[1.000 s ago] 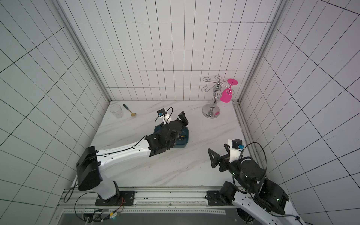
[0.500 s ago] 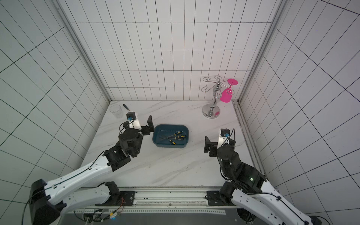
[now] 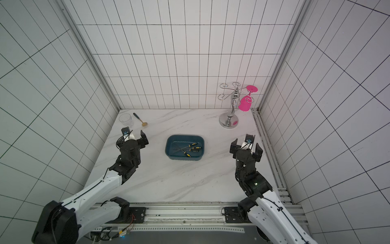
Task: Put the file tool into the storage box
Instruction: Reset both arms
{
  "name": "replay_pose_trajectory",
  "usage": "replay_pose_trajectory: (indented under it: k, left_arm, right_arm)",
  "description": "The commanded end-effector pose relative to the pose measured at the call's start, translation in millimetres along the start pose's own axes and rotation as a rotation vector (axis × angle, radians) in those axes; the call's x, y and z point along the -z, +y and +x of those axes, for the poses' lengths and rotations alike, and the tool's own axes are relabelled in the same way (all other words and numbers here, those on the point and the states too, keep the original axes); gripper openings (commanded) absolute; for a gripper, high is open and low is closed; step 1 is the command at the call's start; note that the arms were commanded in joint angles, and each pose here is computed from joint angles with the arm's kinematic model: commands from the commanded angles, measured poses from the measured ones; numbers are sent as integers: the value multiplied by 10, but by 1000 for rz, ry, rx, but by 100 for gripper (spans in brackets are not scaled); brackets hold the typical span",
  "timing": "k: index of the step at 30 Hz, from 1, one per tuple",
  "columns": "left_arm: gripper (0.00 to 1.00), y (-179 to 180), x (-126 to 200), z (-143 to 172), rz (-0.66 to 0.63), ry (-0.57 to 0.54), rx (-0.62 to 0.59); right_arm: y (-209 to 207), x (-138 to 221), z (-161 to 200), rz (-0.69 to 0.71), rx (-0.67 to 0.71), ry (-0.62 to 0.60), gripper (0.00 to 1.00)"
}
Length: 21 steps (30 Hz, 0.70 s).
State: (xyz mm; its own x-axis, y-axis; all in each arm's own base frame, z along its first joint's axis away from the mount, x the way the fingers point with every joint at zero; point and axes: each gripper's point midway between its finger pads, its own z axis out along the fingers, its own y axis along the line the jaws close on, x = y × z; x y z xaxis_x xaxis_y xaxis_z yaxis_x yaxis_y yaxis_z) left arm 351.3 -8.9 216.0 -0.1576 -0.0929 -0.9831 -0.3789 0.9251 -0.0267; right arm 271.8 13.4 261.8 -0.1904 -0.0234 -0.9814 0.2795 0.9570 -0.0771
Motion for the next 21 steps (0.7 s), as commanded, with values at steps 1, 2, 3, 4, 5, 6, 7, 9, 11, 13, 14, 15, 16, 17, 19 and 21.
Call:
replay_pose_trajectory:
  k: [1, 2, 3, 4, 5, 6, 7, 9, 11, 13, 14, 15, 16, 17, 19, 21]
  left_arm:
    - [98, 204, -133, -20, -108, -47, 39]
    - [98, 273, -168, 11, -146, -47, 40]
    - [98, 335, -195, 46, -182, -43, 35]
    - [98, 378, -207, 68, -205, -40, 30]
    - [98, 404, -220, 99, -212, -38, 27]
    - [98, 410, -234, 137, -203, -38, 21]
    - [98, 409, -248, 174, -189, -37, 13]
    - [98, 404, -277, 255, -157, -38, 1]
    - [98, 392, -317, 337, -125, -41, 1]
    - [98, 448, -360, 432, -126, -43, 32]
    - [98, 455, -393, 500, -117, -32, 31]
    - [98, 467, -428, 513, -118, -37, 33]
    - [99, 464, -453, 519, -123, -38, 24]
    - [98, 423, -475, 514, -108, -34, 11]
    - [98, 378, -524, 517, -95, -25, -14]
    - [98, 383, -561, 548, -103, -45, -16]
  right_arm:
    - [-96, -228, 61, 30, -51, -15, 99]
    - [-118, -319, 144, 40, -64, 7, 99]
    - [-153, -405, 215, 62, -77, 23, 99]
    - [-183, -476, 275, 84, -78, 35, 99]
    - [-225, -548, 328, 111, -71, 49, 99]
    - [-274, -609, 374, 140, -63, 61, 99]
    - [-324, -660, 403, 166, -57, 67, 99]
    - [-425, -762, 463, 198, -58, 65, 99]
    - [-566, -828, 528, 224, -107, 53, 99]
    - [-665, -872, 594, 226, -157, 23, 99]
    - [-697, -890, 625, 226, -170, -1, 99]
    - [-715, -907, 656, 221, -172, -23, 99]
    - [-716, -923, 677, 214, -171, -37, 99]
    - [-721, -937, 709, 215, -173, -44, 99]
    - [-747, -971, 812, 242, -199, -22, 99]
    - [-780, -1027, 917, 275, -226, -13, 99]
